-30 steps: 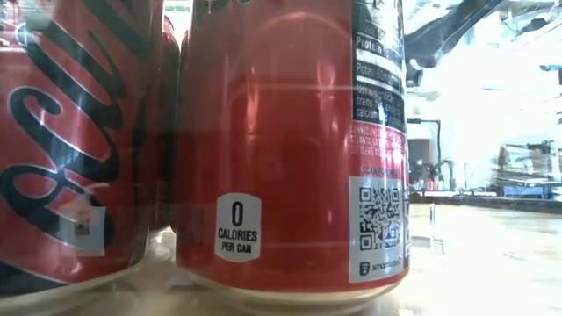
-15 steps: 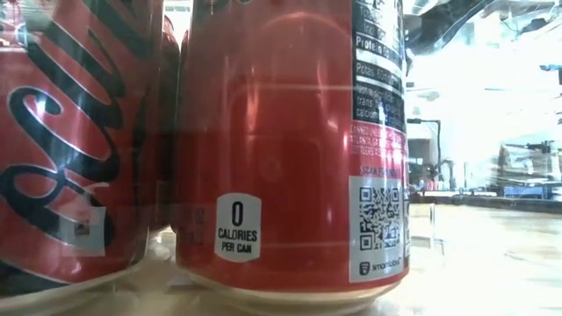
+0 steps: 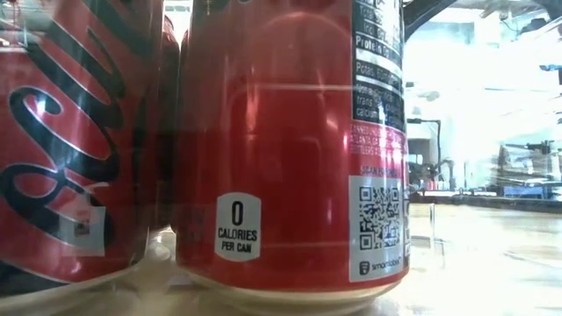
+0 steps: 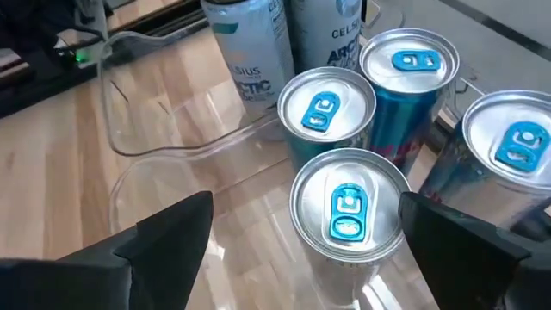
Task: Sort soda cans
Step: Adjust the blue soda can in the bottom transparent bin
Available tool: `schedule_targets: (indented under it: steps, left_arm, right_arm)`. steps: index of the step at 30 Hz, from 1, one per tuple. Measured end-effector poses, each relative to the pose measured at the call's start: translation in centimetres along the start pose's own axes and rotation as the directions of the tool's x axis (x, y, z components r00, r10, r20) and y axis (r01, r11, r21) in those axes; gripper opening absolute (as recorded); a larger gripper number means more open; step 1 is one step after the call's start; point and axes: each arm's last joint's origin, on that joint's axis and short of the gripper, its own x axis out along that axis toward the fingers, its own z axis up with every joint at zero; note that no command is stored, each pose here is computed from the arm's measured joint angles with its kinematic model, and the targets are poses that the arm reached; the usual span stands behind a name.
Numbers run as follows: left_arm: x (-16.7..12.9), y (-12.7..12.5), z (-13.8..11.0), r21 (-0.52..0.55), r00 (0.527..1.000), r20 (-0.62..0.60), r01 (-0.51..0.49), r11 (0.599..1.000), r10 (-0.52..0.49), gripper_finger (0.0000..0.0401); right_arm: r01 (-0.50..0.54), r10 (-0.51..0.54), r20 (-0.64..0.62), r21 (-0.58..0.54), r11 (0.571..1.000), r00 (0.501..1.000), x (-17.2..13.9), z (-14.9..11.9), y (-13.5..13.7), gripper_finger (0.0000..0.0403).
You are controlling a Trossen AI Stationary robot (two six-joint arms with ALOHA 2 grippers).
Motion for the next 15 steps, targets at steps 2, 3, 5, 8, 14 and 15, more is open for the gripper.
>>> schedule_targets:
  steps: [2, 3, 5, 8, 14, 15]
  left_arm:
    - [-0.01, 0.00, 0.00, 0.011, 1.000, 0.000, 0.001, 1.000, -0.001, 0.0000]
    - [-0.01, -0.01, -0.01, 0.013, 1.000, -0.001, 0.001, 1.000, -0.001, 0.0000]
    - [-0.01, -0.01, -0.01, 0.015, 1.000, -0.001, 0.001, 1.000, -0.001, 0.0000]
    - [-0.01, -0.01, -0.01, 0.015, 1.000, -0.001, 0.002, 1.000, -0.002, 0.0000]
    - [-0.01, -0.01, -0.01, 0.016, 1.000, -0.001, 0.002, 1.000, -0.002, 0.0000]
    - [-0.01, -0.01, -0.01, 0.015, 1.000, -0.001, 0.002, 1.000, -0.002, 0.0000]
  right_arm:
    - [0.016, -0.016, -0.009, 0.001, 1.000, 1.000, 0.37, 0.16, -0.07, 0.0389]
    - [0.037, -0.037, -0.012, -0.001, 0.999, 0.999, 0.47, 0.19, -0.14, 0.0389]
    - [0.076, -0.077, -0.022, -0.007, 0.997, 0.997, 0.44, 0.12, -0.24, 0.0388]
    - [0.113, -0.114, -0.027, -0.013, 0.993, 0.993, 0.42, 0.03, -0.37, 0.0388]
    - [0.100, -0.102, -0.036, -0.055, 0.993, 0.994, 0.25, -0.04, 0.22, 0.0388]
    - [0.097, -0.100, -0.036, -0.057, 0.994, 0.994, 0.25, -0.05, 0.29, 0.0388]
